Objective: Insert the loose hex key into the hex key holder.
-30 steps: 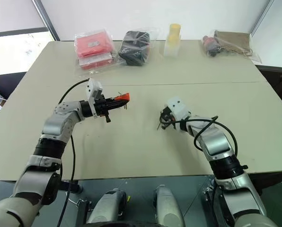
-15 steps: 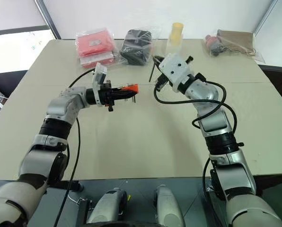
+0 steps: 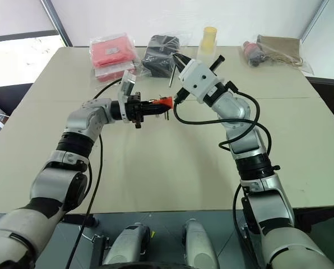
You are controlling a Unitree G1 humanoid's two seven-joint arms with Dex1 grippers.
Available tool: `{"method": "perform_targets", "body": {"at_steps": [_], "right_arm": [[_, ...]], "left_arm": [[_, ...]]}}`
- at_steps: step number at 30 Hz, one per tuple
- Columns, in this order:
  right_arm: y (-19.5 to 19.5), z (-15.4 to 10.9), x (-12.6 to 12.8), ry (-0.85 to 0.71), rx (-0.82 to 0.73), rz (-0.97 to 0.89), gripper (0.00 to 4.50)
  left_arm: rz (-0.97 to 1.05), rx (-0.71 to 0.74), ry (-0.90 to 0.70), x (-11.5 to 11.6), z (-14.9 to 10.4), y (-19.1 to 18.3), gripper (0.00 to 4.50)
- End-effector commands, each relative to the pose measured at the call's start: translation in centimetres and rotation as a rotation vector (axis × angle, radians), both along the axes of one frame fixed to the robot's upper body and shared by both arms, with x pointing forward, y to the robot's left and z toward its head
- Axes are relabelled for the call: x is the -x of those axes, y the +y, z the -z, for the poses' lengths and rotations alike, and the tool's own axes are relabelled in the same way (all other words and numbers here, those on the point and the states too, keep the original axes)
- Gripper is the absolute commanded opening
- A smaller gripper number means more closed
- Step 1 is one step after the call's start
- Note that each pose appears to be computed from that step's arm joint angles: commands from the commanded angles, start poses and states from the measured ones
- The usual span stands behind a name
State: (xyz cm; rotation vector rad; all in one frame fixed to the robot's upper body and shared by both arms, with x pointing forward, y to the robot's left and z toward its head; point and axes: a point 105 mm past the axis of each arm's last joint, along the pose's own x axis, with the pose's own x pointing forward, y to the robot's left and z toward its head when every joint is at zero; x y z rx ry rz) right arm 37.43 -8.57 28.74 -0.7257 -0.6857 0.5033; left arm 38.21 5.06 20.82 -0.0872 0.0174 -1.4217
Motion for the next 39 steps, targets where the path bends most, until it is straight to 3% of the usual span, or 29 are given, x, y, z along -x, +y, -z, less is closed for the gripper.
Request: {"method": "perform_targets", "body": {"at_steps": [1, 39], "right_arm": [[0.6, -1.6, 1.3, -0.074, -0.009, -0.035, 0.1], [0.1, 0.6, 0.9, -0.054, 0.052, -0.031, 0.1]], "left_arm": [[-0.029, 0.027, -0.075, -0.5, -1.8, 0.0, 0.0], [-0.017, 0.089, -0.061, -0.3, -3.1, 0.2, 0.0]]}}
